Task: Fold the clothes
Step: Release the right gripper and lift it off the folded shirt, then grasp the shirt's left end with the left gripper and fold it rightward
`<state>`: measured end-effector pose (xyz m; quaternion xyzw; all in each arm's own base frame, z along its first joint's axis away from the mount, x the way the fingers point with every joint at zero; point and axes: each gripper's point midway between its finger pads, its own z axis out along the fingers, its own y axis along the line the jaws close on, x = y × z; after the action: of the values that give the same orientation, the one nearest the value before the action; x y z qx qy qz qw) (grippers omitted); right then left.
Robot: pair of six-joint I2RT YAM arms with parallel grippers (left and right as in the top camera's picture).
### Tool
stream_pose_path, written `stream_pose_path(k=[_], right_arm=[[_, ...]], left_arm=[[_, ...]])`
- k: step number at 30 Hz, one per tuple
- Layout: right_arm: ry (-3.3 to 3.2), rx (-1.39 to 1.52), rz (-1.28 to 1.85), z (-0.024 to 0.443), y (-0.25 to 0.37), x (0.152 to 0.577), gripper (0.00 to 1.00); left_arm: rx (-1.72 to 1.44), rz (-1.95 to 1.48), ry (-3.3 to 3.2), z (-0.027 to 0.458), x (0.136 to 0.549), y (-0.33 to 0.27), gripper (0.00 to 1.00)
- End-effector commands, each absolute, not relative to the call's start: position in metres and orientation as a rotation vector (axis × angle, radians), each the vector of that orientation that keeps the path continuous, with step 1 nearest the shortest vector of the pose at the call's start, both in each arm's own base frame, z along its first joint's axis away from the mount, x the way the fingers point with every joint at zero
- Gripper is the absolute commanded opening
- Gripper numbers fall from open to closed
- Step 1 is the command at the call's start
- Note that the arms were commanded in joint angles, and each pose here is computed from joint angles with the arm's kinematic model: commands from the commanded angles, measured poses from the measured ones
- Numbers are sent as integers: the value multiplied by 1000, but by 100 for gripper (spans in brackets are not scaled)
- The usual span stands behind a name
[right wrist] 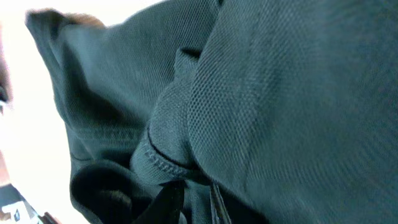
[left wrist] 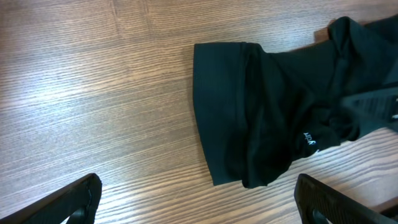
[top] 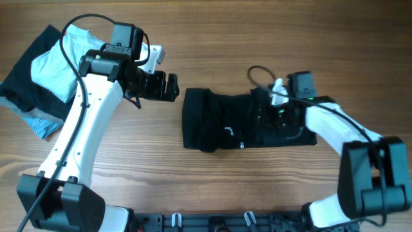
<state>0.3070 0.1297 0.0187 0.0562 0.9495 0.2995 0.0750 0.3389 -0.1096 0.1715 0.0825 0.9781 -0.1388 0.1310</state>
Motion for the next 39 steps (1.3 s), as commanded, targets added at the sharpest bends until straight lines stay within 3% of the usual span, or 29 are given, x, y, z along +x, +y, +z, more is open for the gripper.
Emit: stream_pose_path(k=[1, 4, 8, 19, 23, 28, 32, 39], right_arm=[[2969, 298, 809, -22, 133, 292, 20], [2994, 354, 814, -38, 133, 291, 21], [2927, 206, 962, -16, 149, 298, 26], [2574, 166, 852, 137, 112, 308, 39], [2474, 167, 835, 168, 101, 304, 41], [2468, 198, 842, 176, 99, 295, 41], [2495, 218, 824, 170, 97, 291, 41], [2499, 223, 825, 170, 97, 291, 41]], left_arm=[[256, -443, 2815, 179, 338, -113, 100], [258, -491, 2818, 180, 335, -118, 100], [211, -502, 2857, 170, 330, -118, 100], [186, -923, 2948, 83, 307, -157, 100], [191, -973, 2987, 55, 308, -165, 100], [187, -982, 3086, 9, 303, -171, 100], [322, -1177, 3087, -3, 284, -202, 100], [578, -1015, 3100, -24, 266, -235, 100]])
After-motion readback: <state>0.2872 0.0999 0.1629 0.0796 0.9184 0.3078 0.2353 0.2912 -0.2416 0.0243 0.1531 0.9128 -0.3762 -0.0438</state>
